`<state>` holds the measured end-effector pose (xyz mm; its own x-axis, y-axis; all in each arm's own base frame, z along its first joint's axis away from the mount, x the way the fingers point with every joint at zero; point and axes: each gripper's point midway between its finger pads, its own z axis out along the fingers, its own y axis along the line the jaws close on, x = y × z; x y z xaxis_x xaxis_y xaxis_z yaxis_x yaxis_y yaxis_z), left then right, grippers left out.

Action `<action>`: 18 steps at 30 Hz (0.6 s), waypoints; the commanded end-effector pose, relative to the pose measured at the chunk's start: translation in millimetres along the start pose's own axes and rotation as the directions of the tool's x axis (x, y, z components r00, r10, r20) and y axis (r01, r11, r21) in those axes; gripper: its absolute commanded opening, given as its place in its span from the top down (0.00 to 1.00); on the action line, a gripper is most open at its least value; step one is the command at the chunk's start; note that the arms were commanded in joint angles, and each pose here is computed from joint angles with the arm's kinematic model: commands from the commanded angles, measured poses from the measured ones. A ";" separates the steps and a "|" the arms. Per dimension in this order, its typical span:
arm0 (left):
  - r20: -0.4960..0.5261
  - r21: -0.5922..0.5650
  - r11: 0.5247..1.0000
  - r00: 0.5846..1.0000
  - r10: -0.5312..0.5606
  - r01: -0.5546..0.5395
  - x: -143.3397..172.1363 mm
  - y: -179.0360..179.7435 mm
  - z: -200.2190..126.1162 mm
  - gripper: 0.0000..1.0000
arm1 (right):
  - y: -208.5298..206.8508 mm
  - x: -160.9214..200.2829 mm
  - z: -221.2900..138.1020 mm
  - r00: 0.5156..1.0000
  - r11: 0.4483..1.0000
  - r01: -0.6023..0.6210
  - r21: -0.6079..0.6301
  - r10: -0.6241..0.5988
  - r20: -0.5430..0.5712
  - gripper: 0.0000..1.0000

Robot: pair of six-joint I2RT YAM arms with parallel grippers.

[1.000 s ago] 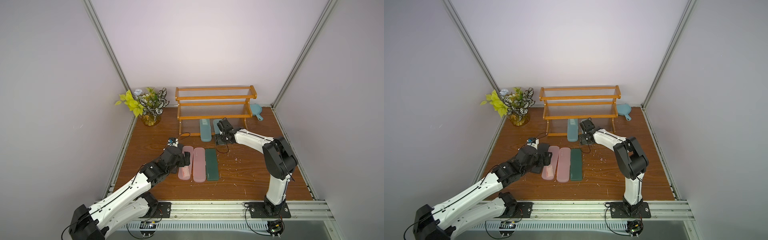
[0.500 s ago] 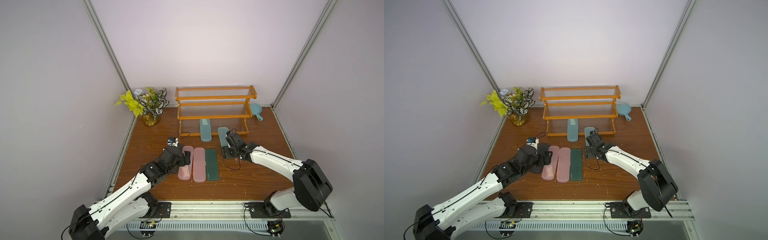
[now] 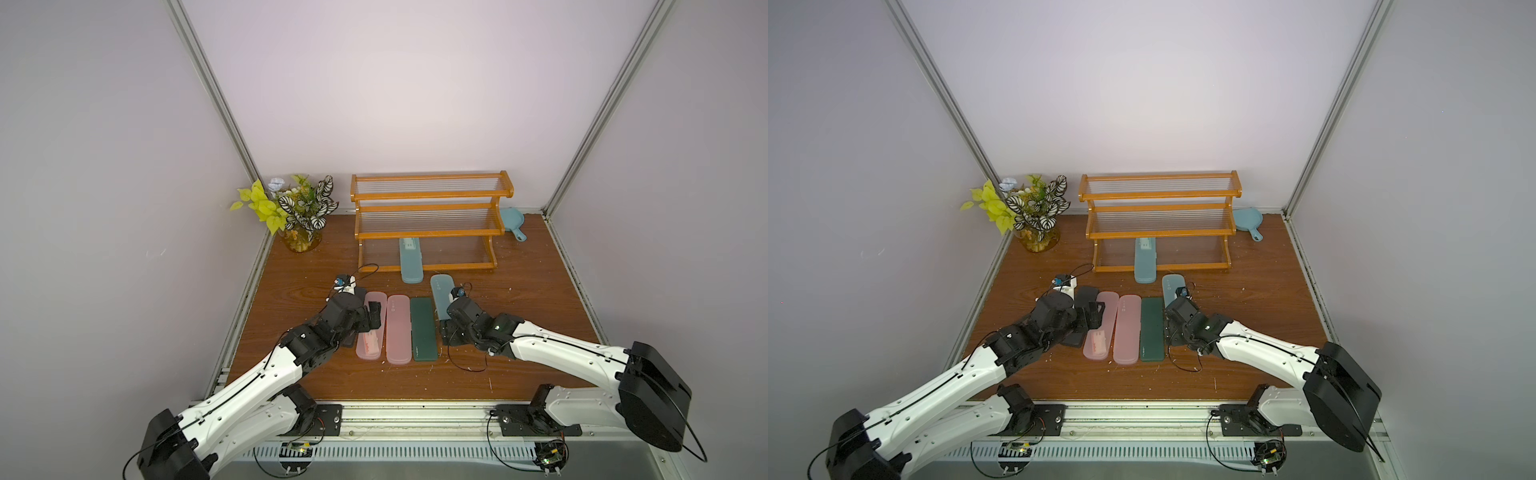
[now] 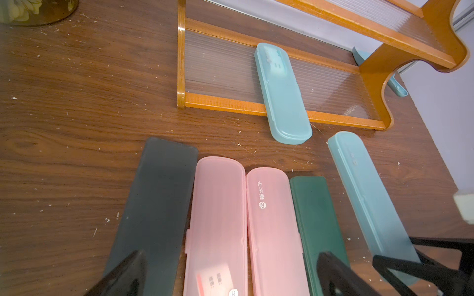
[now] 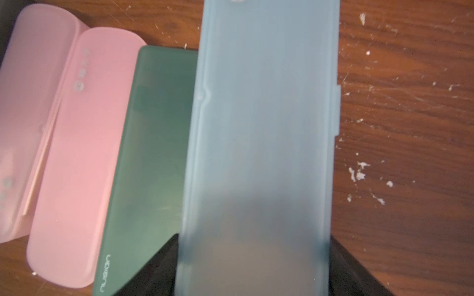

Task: Remove the pencil cases from the shelf
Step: Place the pencil case at the center of the board.

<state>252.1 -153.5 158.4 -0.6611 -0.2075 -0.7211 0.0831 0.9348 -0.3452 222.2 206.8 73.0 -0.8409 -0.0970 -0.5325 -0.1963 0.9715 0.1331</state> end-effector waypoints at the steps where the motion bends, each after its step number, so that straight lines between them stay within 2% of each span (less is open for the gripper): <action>1: 0.020 -0.012 1.000 1.000 -0.023 0.023 -4.0 4.9 -0.8 0.03 | 1.8 -5.2 -7.4 0.997 0.998 -0.063 -0.004 0.063 0.051 0.25; 18: 0.004 -0.016 0.999 0.999 -0.036 0.036 1.2 8.3 -3.7 0.03 | 4.7 36.6 1.9 0.997 0.997 -0.075 -0.004 0.075 -0.006 0.25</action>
<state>251.1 -152.7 163.9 -0.6519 -0.2358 -0.7207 0.0752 0.9256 -0.3709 186.5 203.6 43.7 -0.8742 -0.0741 -0.4798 -0.1596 0.9772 0.1401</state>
